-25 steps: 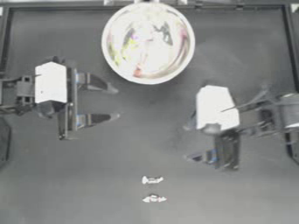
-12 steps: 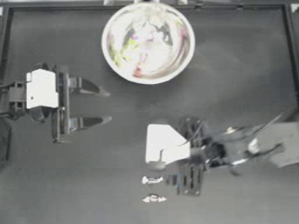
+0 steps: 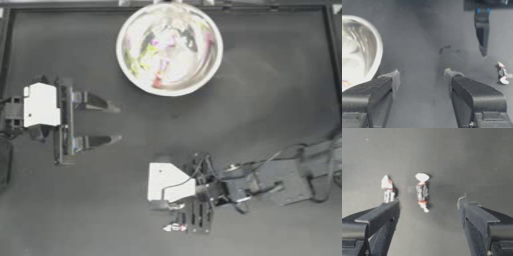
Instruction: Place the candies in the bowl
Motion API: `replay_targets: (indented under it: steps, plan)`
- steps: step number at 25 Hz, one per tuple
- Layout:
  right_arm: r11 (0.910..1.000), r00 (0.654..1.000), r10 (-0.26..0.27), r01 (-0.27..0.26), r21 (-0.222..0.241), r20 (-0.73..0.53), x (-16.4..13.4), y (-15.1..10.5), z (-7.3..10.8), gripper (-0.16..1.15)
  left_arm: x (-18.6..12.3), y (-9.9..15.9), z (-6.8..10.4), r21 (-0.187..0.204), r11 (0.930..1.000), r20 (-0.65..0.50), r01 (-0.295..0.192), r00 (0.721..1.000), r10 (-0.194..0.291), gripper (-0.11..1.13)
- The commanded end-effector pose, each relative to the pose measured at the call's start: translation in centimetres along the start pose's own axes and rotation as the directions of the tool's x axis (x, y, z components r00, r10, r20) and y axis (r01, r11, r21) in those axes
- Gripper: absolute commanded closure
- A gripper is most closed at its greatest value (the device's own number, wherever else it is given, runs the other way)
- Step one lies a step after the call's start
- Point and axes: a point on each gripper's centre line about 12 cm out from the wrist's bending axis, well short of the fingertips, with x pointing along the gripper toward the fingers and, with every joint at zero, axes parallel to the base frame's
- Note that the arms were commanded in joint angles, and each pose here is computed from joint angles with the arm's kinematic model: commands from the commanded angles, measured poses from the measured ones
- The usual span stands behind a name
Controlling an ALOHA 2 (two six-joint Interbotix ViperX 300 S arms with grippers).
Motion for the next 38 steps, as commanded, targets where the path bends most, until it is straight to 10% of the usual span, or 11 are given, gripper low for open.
replay_targets:
  steps: [1, 24, 38]
  plan:
    - [0.9999, 0.999, 0.012, -0.012, 0.004, 0.033, -0.3, 0.5, 1.3, 0.01, -0.4, 0.2, 0.8, 0.001, 1.0000, 0.035, -0.006, 0.999, 0.006, 0.12]
    - [0.9998, 0.998, -0.014, 0.014, -0.011, -0.060, 3.6, 1.4, 1.0, 0.02, -0.5, 0.1, 0.0, -0.005, 1.0000, 0.016, -0.004, 1.000, 0.004, 0.12]
    - [0.9987, 0.993, -0.038, 0.034, -0.038, -0.111, 4.1, 2.1, 0.9, 0.51, -0.6, 0.0, -0.3, -0.008, 1.0000, 0.010, -0.004, 1.000, 0.004, 0.12]
